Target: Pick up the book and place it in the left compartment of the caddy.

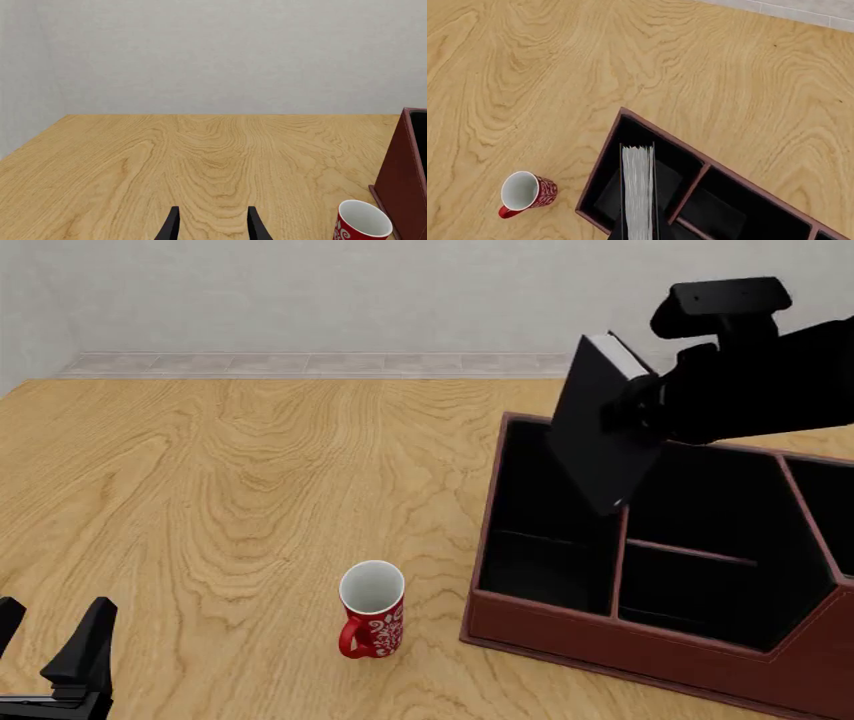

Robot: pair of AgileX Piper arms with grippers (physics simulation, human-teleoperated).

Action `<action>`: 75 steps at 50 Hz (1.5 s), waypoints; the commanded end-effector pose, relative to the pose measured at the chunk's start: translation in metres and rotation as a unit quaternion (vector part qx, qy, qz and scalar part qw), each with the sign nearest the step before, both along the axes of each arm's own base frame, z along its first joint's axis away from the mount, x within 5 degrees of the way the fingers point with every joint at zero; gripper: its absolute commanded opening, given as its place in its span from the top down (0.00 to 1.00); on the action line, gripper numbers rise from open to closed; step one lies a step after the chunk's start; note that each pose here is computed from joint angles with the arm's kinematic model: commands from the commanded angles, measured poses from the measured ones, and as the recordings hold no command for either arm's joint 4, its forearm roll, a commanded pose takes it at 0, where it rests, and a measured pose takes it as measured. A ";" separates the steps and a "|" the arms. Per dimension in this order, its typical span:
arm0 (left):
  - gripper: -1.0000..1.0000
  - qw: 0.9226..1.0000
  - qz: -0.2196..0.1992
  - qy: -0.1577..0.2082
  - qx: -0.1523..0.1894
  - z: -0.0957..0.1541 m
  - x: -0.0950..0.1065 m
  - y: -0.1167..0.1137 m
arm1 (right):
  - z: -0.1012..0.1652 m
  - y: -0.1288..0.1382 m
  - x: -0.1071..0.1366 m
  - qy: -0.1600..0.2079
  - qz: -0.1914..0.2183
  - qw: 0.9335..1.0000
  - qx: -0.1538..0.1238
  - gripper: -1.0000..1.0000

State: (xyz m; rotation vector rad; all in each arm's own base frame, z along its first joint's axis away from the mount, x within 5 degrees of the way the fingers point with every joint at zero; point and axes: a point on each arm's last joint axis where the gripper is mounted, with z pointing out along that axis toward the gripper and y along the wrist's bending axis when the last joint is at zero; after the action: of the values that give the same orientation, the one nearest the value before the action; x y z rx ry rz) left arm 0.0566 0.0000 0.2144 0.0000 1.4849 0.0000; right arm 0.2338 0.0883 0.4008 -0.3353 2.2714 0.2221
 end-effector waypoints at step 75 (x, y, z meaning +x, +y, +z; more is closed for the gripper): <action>0.00 1.000 0.000 0.000 0.000 0.000 0.000 0.000 | -0.072 0.024 0.026 0.063 0.008 0.998 -0.008 1.00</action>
State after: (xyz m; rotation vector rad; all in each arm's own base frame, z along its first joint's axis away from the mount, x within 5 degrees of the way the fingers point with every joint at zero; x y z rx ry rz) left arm 0.0566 0.0000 0.2144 0.0000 1.4849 0.0000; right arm 0.2585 0.1105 0.3310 -0.3857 2.3938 0.2228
